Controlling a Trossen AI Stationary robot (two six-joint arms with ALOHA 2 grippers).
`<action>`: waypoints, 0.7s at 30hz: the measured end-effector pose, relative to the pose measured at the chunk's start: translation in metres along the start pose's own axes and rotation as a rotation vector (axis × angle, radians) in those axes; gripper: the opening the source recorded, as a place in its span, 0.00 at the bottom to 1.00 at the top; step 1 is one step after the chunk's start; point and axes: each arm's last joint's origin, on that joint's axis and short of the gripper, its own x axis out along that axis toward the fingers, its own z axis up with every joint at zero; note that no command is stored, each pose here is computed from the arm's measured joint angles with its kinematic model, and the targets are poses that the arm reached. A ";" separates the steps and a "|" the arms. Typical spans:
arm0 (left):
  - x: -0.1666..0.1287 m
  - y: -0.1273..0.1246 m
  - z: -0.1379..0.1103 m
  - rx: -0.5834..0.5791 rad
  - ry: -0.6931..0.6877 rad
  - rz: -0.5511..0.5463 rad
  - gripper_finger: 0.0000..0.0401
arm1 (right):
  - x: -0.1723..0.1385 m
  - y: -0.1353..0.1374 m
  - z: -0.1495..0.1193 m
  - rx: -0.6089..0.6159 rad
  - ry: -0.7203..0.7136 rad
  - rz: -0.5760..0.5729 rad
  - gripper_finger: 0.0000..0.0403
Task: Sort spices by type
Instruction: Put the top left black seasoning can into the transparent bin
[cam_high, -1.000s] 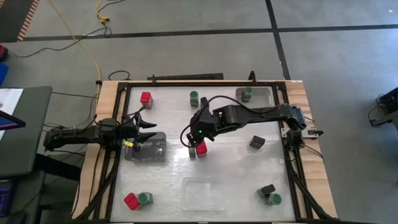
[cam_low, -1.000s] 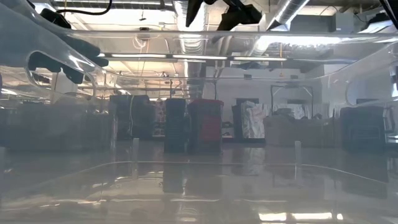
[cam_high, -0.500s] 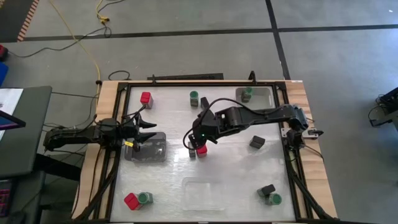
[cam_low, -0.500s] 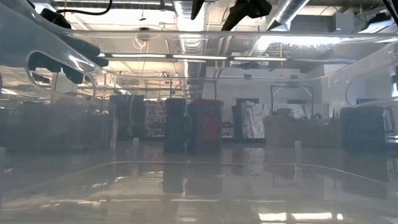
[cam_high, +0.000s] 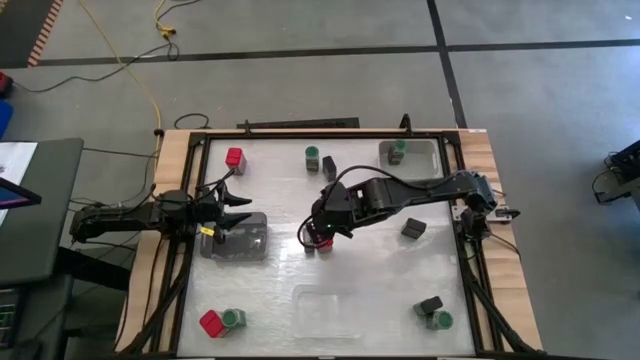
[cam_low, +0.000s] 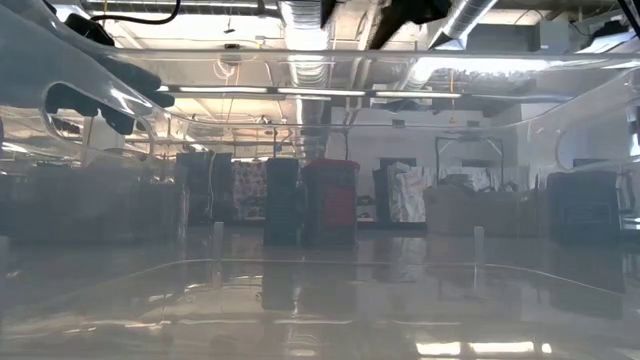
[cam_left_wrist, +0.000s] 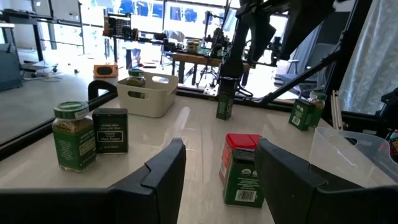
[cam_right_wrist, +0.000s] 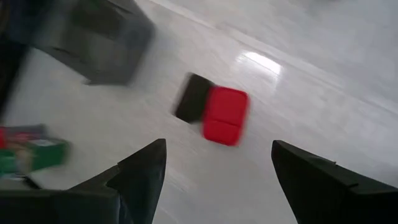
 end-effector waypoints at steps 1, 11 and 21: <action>0.000 0.000 0.000 0.000 0.000 0.000 0.46 | 0.000 -0.002 -0.001 -0.002 0.010 -0.026 0.79; 0.000 0.000 0.000 -0.019 -0.002 0.000 0.46 | 0.001 -0.001 0.004 0.039 -0.003 0.004 0.79; 0.000 0.000 0.000 -0.019 -0.004 0.001 0.46 | 0.016 0.008 0.006 0.033 -0.017 0.037 0.79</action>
